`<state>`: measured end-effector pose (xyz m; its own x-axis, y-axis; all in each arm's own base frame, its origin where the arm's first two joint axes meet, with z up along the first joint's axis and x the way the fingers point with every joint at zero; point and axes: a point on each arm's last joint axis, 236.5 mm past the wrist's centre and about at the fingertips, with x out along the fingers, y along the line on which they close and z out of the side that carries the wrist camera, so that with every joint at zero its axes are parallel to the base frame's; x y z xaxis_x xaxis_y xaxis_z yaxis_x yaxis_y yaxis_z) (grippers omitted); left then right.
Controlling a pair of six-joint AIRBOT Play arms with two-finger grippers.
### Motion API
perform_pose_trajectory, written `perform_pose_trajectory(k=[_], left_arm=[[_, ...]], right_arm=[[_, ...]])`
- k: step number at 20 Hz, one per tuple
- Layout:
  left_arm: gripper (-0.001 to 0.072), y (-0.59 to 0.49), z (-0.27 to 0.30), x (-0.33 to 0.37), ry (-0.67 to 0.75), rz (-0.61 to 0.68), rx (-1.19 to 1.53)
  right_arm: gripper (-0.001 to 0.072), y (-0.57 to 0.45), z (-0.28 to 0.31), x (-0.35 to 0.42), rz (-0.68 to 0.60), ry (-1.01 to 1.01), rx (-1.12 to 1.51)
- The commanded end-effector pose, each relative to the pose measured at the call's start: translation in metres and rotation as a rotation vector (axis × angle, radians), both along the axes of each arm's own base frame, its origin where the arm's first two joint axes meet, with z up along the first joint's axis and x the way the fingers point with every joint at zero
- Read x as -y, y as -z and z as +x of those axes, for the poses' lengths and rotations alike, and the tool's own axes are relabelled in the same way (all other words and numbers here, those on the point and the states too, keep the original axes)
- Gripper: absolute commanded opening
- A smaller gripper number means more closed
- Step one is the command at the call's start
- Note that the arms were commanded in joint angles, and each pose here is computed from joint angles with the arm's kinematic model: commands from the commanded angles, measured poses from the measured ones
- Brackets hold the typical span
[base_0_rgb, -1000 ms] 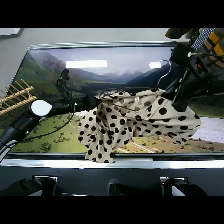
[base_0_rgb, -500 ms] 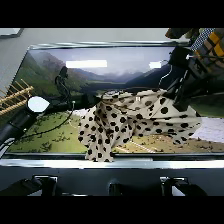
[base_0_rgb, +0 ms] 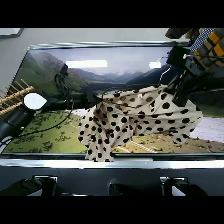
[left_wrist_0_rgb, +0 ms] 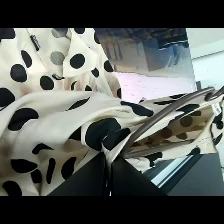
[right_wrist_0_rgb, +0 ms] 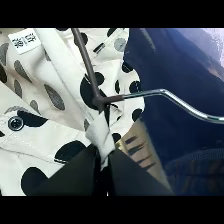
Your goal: Fold the clothes and pants, and hang the long-sleeved shirts on hangers.
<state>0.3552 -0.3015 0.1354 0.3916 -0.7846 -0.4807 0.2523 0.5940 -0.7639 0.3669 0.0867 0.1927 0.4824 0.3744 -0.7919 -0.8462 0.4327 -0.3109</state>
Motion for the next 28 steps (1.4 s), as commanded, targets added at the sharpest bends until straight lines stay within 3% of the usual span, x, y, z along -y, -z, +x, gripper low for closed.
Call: perform_pose_trajectory(k=[1, 7, 20, 28], left_arm=[[0.0017, -0.019, 0.005, 0.000, -0.019, -0.039, -0.001], [0.0017, -0.064, 0.017, -0.003, -0.053, -0.112, 0.026], [0.0017, -0.035, -0.003, -0.023, 0.026, -0.054, -0.132], [0.0016, -0.068, -0.006, -0.008, 0.012, -0.205, -0.184]], right_arm=[[0.0026, 0.001, -0.002, 0.000, -0.013, -0.024, 0.001], [0.0026, -0.002, 0.005, 0.000, -0.016, -0.020, 0.035], [0.0026, -0.006, 0.017, 0.014, -0.065, 0.021, 0.088], [0.0026, -0.006, 0.017, 0.014, -0.062, 0.018, 0.084]])
